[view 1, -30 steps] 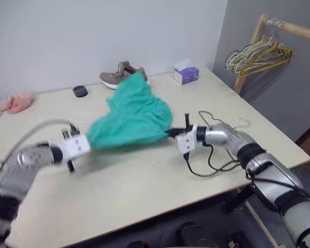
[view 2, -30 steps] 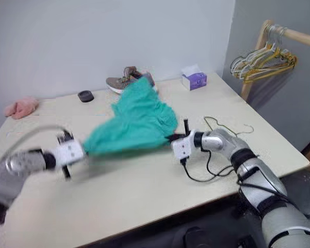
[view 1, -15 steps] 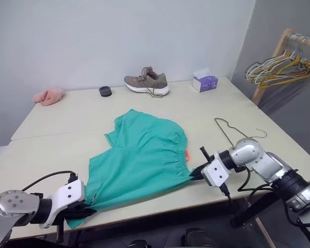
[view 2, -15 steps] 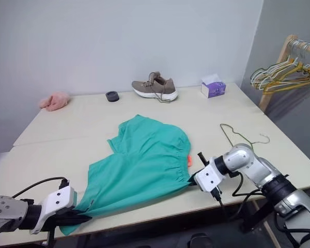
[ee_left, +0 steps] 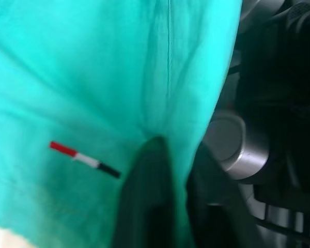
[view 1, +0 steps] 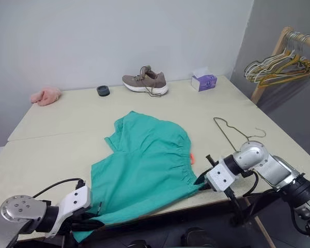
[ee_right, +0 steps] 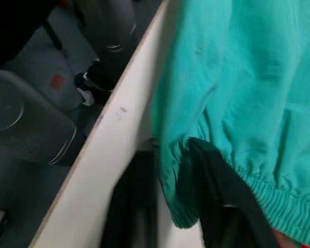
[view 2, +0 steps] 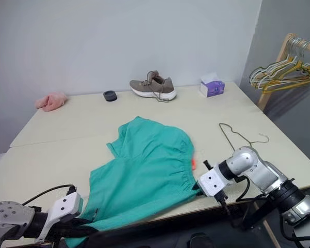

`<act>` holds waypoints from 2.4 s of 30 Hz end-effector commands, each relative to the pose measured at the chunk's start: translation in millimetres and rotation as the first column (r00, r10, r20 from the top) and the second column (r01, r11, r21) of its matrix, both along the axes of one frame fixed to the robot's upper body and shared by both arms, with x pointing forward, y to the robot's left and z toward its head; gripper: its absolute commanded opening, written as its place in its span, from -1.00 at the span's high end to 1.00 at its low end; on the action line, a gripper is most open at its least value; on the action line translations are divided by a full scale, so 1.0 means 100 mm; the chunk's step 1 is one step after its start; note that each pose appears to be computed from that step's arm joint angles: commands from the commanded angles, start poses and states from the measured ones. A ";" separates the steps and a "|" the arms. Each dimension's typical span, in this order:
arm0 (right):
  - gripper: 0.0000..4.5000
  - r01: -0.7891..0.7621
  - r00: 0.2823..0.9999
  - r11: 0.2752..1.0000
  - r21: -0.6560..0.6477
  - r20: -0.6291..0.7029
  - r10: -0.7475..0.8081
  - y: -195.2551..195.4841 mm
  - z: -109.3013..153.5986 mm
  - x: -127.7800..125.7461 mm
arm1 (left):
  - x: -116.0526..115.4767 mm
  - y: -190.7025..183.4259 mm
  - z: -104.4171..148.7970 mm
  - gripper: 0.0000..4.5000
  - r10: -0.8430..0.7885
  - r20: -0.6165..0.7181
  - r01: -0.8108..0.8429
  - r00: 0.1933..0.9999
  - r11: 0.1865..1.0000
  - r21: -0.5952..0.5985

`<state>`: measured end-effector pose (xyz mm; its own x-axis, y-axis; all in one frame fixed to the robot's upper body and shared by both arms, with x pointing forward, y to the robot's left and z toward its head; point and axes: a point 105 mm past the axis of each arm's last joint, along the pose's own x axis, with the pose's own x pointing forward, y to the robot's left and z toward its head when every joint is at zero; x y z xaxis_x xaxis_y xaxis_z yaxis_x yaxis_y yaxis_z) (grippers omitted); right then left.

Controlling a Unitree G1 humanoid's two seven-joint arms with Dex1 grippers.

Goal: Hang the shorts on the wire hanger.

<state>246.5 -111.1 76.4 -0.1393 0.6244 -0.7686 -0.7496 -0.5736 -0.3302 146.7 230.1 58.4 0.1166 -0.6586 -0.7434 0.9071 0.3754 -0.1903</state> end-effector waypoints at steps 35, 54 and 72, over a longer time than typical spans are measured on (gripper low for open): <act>-1.00 0.854 -0.246 -0.386 0.349 -0.383 -0.890 -1.82 -0.07 0.83 | 1.24 -1.06 1.01 -0.94 -0.063 0.456 0.246 0.888 0.902 -0.354; -1.00 0.934 -0.119 -0.236 0.266 -0.391 -0.912 -1.66 -0.05 1.06 | 1.12 -0.99 0.84 -0.94 -0.064 0.465 0.229 0.883 0.923 -0.308; 0.16 0.967 -0.192 -0.135 -0.218 -0.271 -0.943 -1.65 -0.58 0.97 | 1.13 -1.07 0.85 -0.96 -0.079 0.469 0.246 0.879 0.920 -0.304</act>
<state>360.4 -275.1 48.6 0.6020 0.2963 -0.7415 -0.4635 0.8858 -0.0224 259.9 127.5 133.5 0.2421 -0.8952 -0.3741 0.9702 0.2183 0.1055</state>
